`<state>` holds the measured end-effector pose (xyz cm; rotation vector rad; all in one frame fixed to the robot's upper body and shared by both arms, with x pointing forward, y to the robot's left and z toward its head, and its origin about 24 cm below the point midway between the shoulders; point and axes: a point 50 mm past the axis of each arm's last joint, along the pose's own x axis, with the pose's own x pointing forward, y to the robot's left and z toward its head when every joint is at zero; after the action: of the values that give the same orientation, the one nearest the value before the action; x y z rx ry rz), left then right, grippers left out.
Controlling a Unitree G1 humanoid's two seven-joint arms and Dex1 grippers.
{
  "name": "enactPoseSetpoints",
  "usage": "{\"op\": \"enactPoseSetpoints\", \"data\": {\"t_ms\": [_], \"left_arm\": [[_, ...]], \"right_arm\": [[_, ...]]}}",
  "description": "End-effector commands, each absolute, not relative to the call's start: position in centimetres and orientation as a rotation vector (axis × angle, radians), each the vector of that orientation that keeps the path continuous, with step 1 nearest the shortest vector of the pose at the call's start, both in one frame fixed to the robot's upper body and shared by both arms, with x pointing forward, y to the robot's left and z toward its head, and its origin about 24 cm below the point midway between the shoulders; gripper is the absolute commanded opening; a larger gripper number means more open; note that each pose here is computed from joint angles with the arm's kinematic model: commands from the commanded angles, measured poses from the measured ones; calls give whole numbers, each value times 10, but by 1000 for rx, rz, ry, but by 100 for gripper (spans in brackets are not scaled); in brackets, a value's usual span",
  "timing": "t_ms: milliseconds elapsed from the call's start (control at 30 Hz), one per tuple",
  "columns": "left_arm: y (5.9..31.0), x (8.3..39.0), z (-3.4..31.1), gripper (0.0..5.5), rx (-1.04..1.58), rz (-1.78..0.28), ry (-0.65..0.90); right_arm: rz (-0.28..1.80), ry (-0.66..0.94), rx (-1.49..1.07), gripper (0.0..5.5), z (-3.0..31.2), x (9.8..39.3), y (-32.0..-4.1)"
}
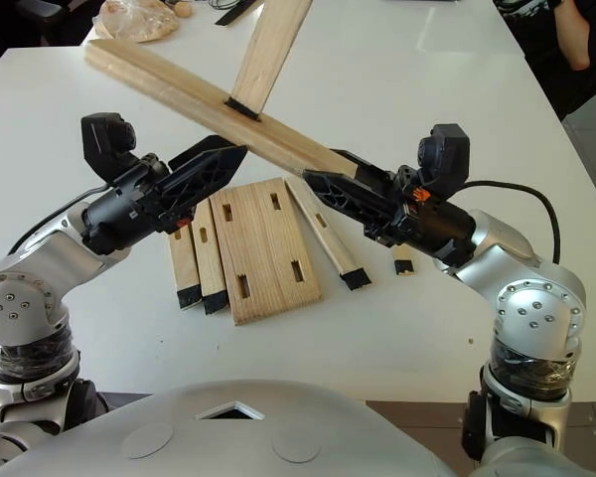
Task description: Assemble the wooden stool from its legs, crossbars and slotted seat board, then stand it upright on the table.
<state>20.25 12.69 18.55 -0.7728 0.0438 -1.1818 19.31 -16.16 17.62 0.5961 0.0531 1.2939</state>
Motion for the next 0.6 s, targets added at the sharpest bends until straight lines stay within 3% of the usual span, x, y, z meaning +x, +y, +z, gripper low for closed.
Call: {"op": "enactPoseSetpoints", "data": {"t_ms": [33, 167, 500, 600], "left_arm": [[125, 203, 195, 362, -790, -1187, 8], [125, 199, 200, 362, -786, -1229, -14], [123, 184, 205, 216, -741, -1362, -27], [122, 182, 204, 207, -720, -1386, -20]], "right_arm": [[1371, 141, 626, 207, 170, 191, -156], [1354, 178, 662, 207, 161, 193, -159], [1339, 212, 753, 207, 151, 197, -166], [1346, 217, 756, 207, 150, 197, -167]]}}
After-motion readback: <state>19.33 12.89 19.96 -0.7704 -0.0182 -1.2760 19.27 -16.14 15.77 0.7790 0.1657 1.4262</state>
